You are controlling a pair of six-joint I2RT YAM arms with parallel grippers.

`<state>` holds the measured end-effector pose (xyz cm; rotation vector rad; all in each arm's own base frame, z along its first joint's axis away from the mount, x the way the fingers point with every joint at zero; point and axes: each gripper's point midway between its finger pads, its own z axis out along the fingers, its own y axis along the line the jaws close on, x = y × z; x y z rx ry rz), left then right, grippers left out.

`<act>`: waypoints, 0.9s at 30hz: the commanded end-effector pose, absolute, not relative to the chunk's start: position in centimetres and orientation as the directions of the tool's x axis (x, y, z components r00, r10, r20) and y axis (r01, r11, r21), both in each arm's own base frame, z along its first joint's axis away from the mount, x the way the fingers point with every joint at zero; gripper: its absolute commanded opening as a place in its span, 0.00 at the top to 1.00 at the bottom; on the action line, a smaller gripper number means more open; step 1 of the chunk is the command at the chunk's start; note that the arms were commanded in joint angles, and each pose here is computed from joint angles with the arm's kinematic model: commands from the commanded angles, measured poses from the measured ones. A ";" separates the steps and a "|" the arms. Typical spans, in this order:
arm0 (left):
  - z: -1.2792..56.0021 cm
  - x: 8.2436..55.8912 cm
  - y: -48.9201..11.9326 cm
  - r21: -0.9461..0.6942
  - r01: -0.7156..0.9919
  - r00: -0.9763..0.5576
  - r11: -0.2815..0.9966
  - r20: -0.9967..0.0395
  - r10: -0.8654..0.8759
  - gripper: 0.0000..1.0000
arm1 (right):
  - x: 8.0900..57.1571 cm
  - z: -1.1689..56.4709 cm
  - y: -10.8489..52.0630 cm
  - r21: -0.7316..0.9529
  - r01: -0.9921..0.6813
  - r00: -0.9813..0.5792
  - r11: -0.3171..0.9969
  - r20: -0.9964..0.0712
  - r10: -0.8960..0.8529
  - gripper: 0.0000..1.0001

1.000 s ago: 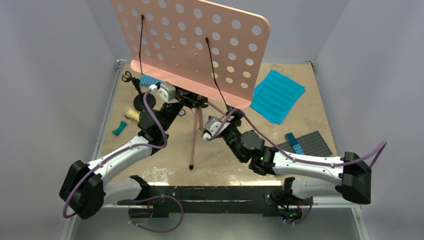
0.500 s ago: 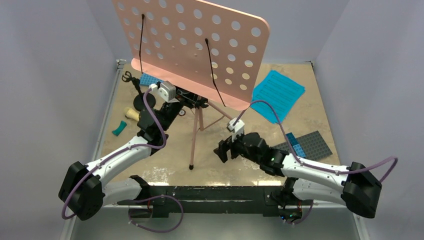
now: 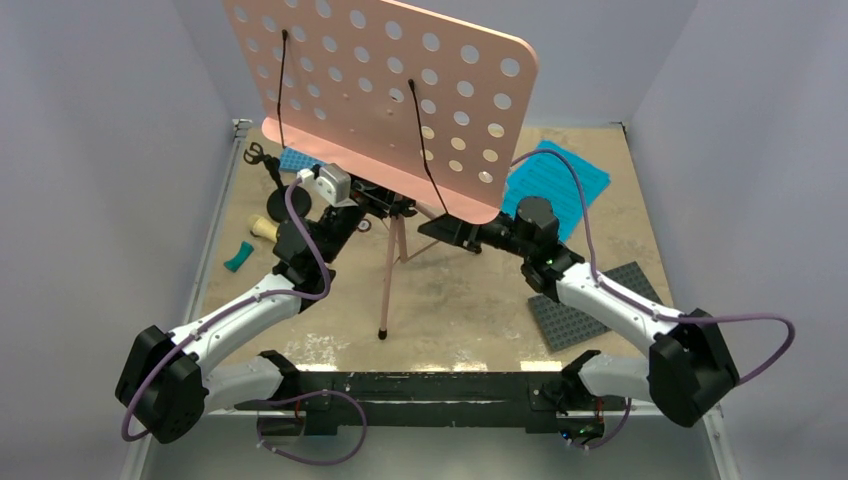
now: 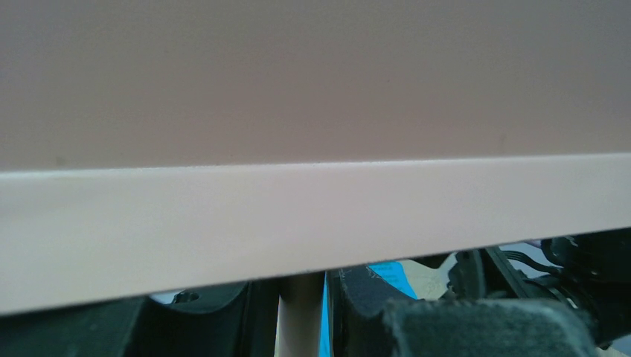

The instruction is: Pack up the instrument practice props

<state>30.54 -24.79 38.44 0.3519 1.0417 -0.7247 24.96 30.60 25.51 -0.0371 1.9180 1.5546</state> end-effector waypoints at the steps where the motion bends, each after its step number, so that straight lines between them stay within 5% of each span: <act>1: 33.0 29.8 -26.9 -0.102 0.744 0.143 0.661 -0.941 -0.305 1.00 | 25.2 30.5 32.4 0.925 -0.365 -0.857 0.102 -0.377 0.351 0.19; 8: 32.9 29.6 -27.1 -0.072 0.751 0.159 0.657 -0.945 -0.285 1.00 | 26.7 31.0 33.8 0.956 -0.292 -0.898 0.036 -0.287 0.334 0.23; 27: 32.5 29.8 -26.8 -0.061 0.736 0.171 0.674 -0.947 -0.272 1.00 | 28.1 31.9 34.6 0.957 -0.288 -0.907 0.025 -0.281 0.313 0.59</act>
